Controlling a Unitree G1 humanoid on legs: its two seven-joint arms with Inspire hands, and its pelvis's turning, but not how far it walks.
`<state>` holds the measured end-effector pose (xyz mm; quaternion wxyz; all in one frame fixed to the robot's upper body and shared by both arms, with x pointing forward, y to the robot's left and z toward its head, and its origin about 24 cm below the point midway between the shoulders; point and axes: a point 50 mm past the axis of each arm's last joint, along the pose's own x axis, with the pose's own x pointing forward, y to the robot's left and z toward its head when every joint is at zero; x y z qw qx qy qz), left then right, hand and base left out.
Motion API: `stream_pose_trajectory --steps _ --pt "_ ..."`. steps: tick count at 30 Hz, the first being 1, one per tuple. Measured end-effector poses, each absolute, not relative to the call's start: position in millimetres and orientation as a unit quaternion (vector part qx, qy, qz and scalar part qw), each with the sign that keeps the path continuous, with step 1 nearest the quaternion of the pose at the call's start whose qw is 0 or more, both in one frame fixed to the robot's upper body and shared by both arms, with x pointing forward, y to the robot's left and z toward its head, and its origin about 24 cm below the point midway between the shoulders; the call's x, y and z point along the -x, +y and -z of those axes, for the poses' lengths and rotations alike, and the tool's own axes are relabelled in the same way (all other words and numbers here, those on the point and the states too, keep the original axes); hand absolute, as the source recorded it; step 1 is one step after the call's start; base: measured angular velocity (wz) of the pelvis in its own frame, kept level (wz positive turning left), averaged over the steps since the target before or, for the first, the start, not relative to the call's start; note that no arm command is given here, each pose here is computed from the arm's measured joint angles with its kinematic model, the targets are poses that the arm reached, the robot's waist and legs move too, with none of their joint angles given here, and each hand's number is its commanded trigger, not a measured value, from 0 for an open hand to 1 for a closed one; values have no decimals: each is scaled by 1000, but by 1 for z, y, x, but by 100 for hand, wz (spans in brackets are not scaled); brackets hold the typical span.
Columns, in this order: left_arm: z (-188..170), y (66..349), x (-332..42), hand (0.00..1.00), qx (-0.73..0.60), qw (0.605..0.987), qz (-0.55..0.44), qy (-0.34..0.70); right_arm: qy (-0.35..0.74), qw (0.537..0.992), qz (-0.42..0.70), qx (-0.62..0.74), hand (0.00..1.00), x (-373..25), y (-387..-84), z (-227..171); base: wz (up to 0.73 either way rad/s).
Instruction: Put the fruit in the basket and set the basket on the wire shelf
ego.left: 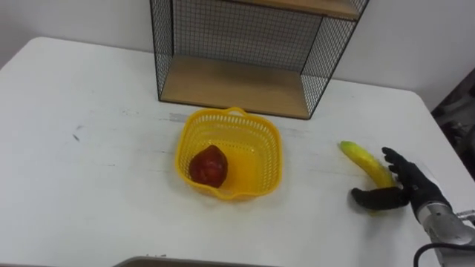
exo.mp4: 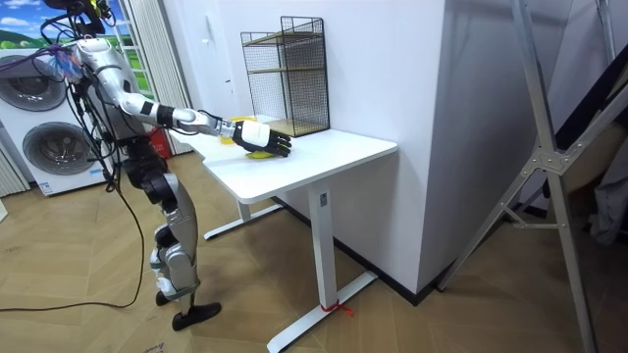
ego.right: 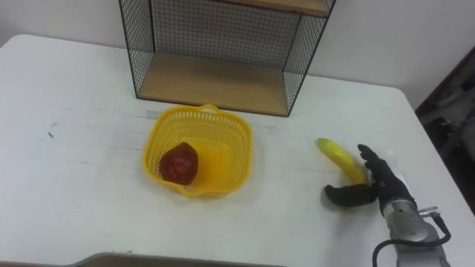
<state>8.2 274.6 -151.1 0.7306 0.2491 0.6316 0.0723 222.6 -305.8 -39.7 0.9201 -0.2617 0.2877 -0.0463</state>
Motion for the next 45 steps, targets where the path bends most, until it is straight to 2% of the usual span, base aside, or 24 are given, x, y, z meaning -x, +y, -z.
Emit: stream_pose_trajectory --steps 15,30,45 --pt "150 277 -12 0 -254 732 -71 628 300 892 78 330 100 -224 -328 32 1" --pt "150 276 -23 0 -256 740 -71 618 296 895 79 324 100 -225 -327 27 -1" --pt "148 275 -36 0 -261 759 -66 593 177 919 1 352 100 -247 -275 -13 -7"
